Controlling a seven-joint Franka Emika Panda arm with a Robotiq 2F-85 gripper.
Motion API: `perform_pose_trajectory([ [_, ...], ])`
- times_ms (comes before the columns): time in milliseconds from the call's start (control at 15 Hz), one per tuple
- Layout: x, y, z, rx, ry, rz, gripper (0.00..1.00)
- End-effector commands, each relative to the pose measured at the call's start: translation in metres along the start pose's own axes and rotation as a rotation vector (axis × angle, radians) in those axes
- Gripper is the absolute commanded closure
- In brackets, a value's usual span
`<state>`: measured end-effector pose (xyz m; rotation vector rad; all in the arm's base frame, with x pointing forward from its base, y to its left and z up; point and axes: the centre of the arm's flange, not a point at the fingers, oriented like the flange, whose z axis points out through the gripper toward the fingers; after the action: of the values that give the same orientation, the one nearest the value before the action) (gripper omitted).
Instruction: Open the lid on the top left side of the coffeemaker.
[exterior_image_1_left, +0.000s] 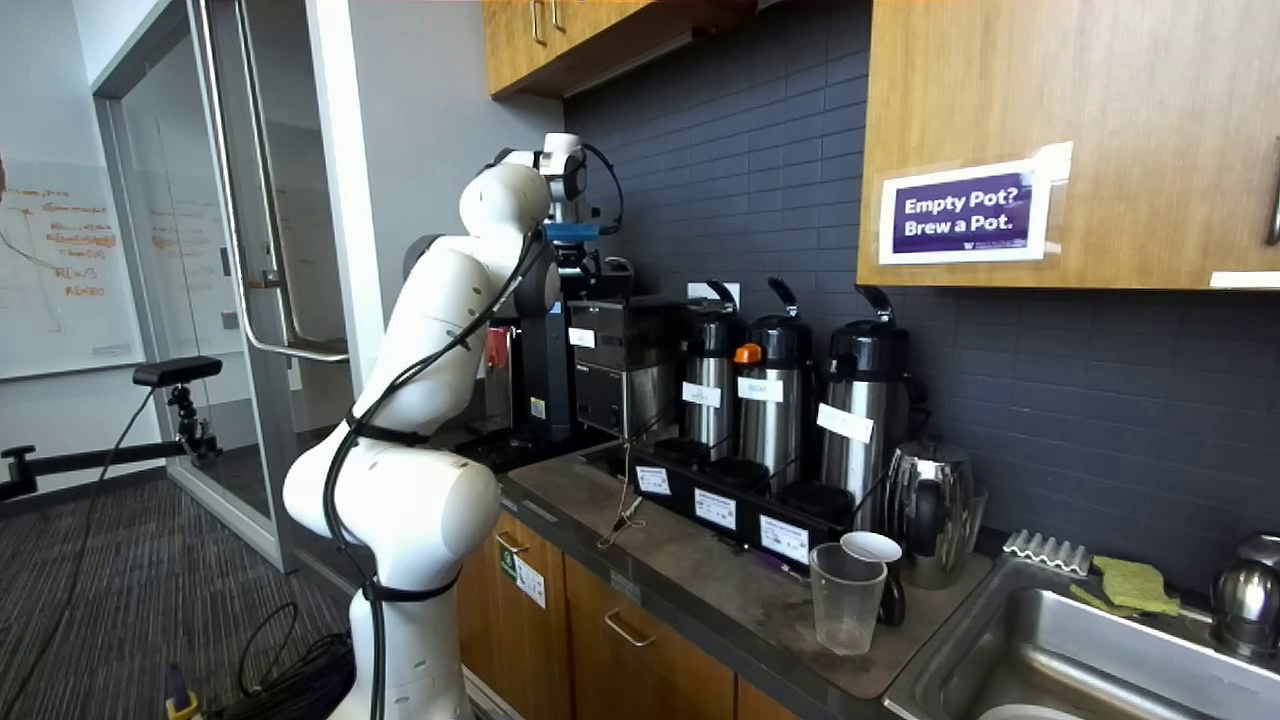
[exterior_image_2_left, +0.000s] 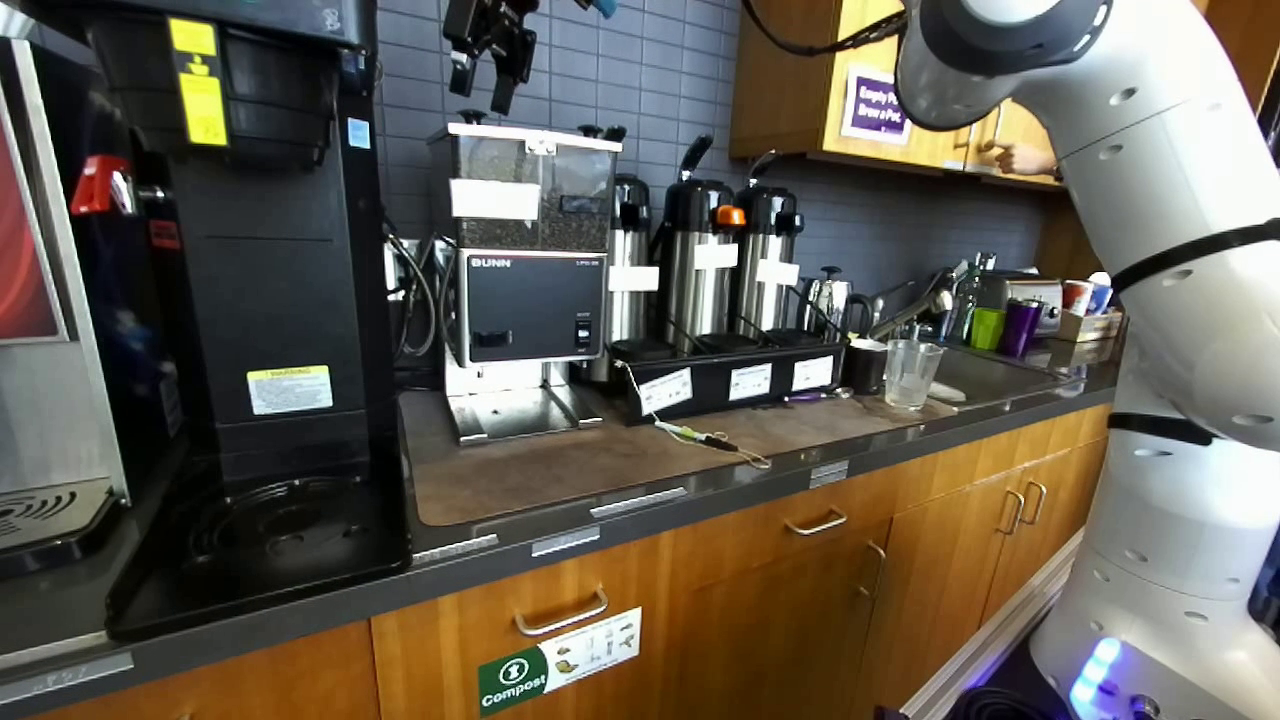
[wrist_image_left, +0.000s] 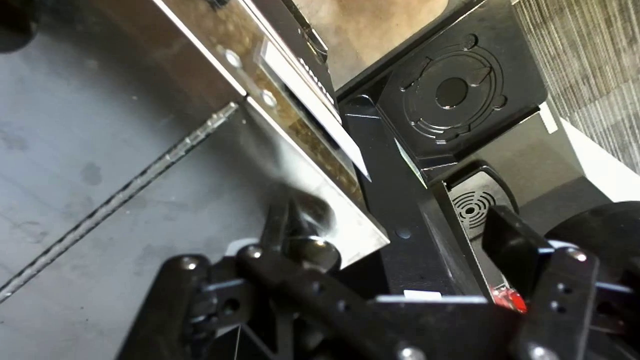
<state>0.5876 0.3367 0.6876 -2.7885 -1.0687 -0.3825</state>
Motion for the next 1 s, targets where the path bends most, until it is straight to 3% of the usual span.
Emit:
perform_pose_trajectory([
  [0, 0.007, 0.006, -0.004, -0.017, 0.026, -0.057, 0.00],
  [933, 0.009, 0.020, 0.003, -0.026, 0.035, -0.136, 0.00],
])
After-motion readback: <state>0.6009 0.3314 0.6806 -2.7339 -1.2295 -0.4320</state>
